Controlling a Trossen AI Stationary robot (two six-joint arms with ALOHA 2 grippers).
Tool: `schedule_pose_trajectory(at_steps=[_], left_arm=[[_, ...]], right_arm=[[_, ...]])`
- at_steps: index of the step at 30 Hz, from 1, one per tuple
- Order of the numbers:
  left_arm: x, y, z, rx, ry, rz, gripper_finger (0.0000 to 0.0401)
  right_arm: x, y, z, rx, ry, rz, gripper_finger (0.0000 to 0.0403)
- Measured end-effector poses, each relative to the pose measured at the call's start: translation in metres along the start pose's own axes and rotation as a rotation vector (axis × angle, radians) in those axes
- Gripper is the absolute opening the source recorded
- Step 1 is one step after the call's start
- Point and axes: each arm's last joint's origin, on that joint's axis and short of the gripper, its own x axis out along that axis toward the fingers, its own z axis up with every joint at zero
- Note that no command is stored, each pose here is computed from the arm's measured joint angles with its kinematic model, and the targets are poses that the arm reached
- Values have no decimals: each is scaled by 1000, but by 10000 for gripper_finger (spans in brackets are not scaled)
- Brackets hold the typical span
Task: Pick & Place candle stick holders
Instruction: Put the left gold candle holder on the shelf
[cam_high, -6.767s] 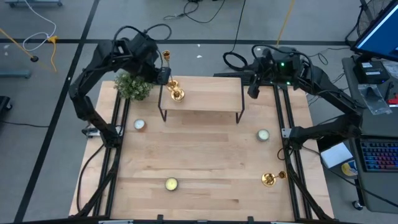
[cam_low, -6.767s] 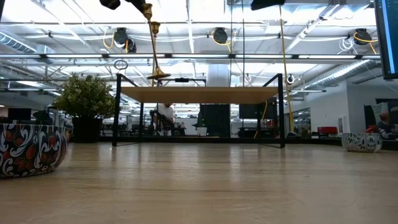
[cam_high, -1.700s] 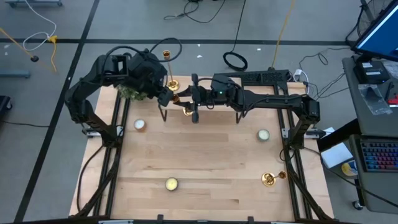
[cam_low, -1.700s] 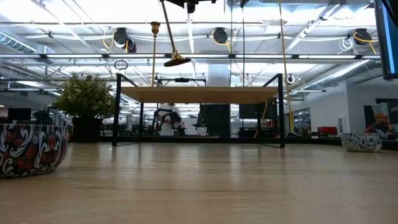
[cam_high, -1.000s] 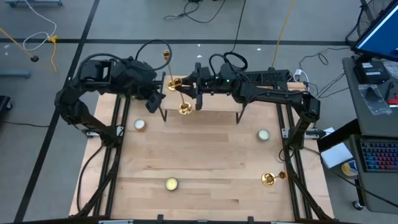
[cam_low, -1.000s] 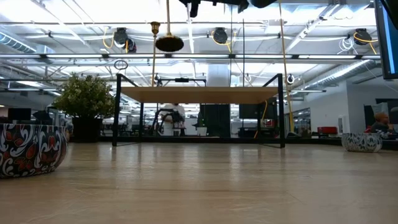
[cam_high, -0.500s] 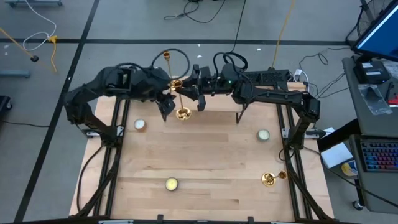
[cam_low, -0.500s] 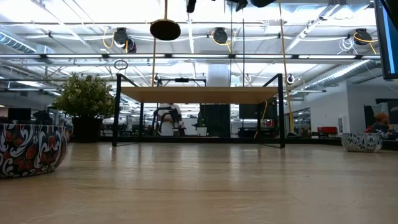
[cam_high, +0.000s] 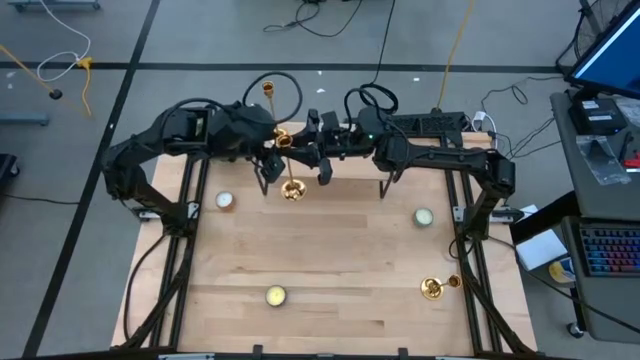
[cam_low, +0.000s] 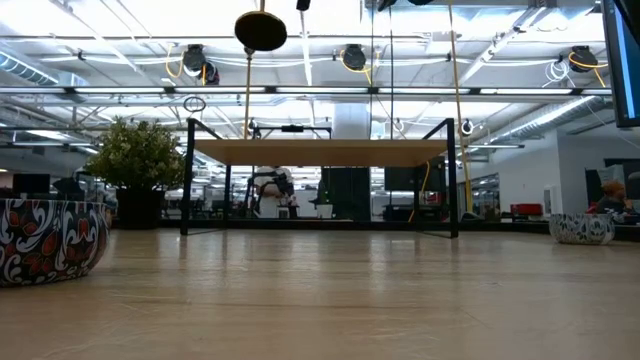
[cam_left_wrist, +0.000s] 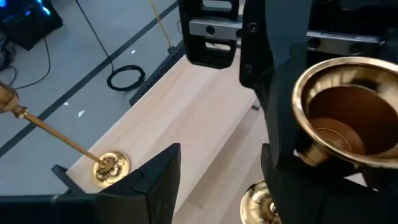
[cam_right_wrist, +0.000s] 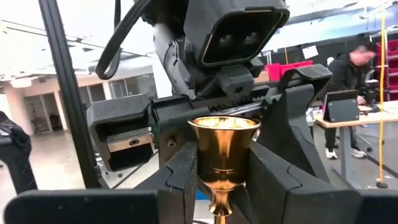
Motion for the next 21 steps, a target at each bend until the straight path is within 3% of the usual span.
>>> schedule_pose_trajectory(at_steps=[8, 21], left_arm=[[-11, -2, -13, -47, 90, -13, 223], [-18, -9, -6, -16, -13, -77, 223]], right_arm=[[-1, -3, -2, 6, 14, -13, 95], [-1, -3, 0, -5, -1, -11, 95]])
